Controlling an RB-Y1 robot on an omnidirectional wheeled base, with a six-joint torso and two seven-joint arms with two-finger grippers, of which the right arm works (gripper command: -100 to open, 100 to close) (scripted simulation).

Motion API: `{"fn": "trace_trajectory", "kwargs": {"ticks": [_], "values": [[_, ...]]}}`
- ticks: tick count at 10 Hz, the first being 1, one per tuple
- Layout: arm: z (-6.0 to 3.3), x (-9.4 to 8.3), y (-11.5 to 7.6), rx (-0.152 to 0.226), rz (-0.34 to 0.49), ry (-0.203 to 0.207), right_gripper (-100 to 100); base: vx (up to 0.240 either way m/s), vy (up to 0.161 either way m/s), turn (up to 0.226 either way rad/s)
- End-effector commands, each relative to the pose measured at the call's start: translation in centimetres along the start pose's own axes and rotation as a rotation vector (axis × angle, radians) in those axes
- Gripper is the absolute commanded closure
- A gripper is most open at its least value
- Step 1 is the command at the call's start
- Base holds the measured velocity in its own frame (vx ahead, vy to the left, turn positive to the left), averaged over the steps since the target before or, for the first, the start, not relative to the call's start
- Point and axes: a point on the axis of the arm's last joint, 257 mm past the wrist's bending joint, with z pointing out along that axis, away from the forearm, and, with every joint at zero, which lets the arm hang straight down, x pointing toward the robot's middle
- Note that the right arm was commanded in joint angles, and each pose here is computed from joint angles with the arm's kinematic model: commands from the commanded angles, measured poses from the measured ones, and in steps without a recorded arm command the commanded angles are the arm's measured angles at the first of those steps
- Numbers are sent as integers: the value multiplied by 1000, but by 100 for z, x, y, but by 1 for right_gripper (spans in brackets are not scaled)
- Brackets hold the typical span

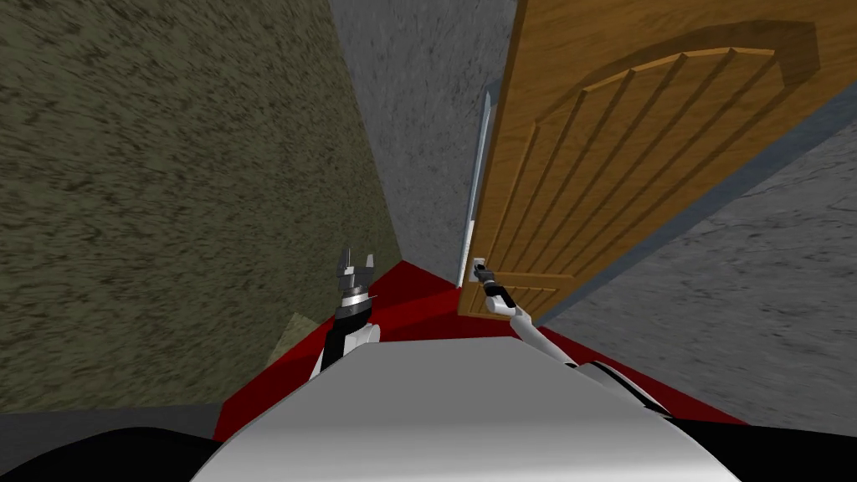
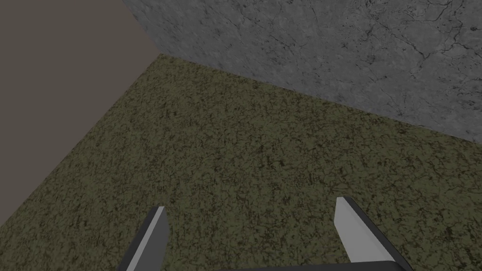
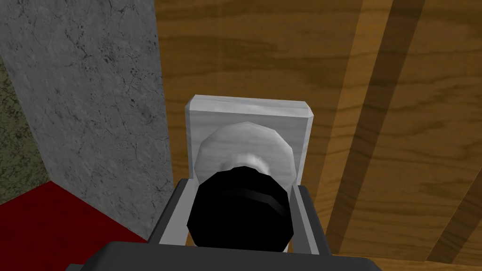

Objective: Pull the door open

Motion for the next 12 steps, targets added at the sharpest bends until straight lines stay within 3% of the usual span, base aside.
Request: {"fn": "trace_trajectory", "kwargs": {"ticks": [1, 3, 12], "values": [[-19, 6, 18, 15, 7, 0, 100, -212, -65, 196], [-12, 16, 38, 13, 4, 1, 100, -150, -42, 72], [-193, 8, -152, 126, 9, -1, 100, -191, -84, 99]]}}
